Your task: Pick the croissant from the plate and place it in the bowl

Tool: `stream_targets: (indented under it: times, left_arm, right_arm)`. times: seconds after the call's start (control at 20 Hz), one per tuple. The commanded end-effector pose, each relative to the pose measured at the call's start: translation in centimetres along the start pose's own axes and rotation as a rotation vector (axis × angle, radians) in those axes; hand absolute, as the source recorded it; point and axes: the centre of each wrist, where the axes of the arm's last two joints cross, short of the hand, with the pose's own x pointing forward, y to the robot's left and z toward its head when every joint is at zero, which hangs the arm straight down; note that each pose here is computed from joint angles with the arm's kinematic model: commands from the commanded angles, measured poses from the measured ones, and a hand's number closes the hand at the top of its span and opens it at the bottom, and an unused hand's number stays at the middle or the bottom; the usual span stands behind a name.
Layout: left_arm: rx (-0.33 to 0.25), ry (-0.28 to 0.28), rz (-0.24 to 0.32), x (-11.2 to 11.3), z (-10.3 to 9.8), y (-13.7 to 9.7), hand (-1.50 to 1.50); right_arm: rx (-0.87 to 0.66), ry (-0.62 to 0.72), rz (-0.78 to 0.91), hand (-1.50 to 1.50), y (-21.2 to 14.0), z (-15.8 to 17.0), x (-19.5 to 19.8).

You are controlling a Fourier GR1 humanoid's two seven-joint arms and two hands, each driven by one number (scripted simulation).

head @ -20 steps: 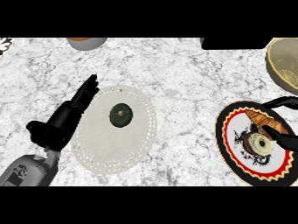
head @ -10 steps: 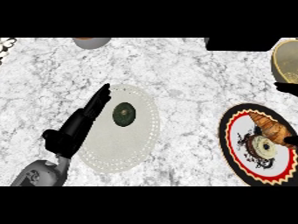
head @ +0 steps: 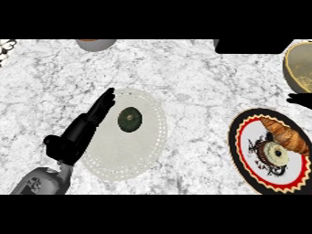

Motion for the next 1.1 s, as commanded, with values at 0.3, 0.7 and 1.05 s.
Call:
stream_targets:
  times: [0.3,0.7,1.05]
  left_arm:
    - [-0.008,0.006,0.007,-0.8,0.0,0.1,0.0]
    - [0.006,-0.008,0.009,-0.1,-0.4,-0.6,0.0]
    - [0.028,-0.001,0.0,0.3,1.4,-0.4,0.0]
  right_arm:
    - [0.236,0.139,0.085,-1.5,-1.6,-2.5,6.5]
    - [0.21,0.138,0.103,-1.5,3.3,-2.4,7.8]
    - [0.104,0.103,0.126,-1.5,5.8,0.3,6.7]
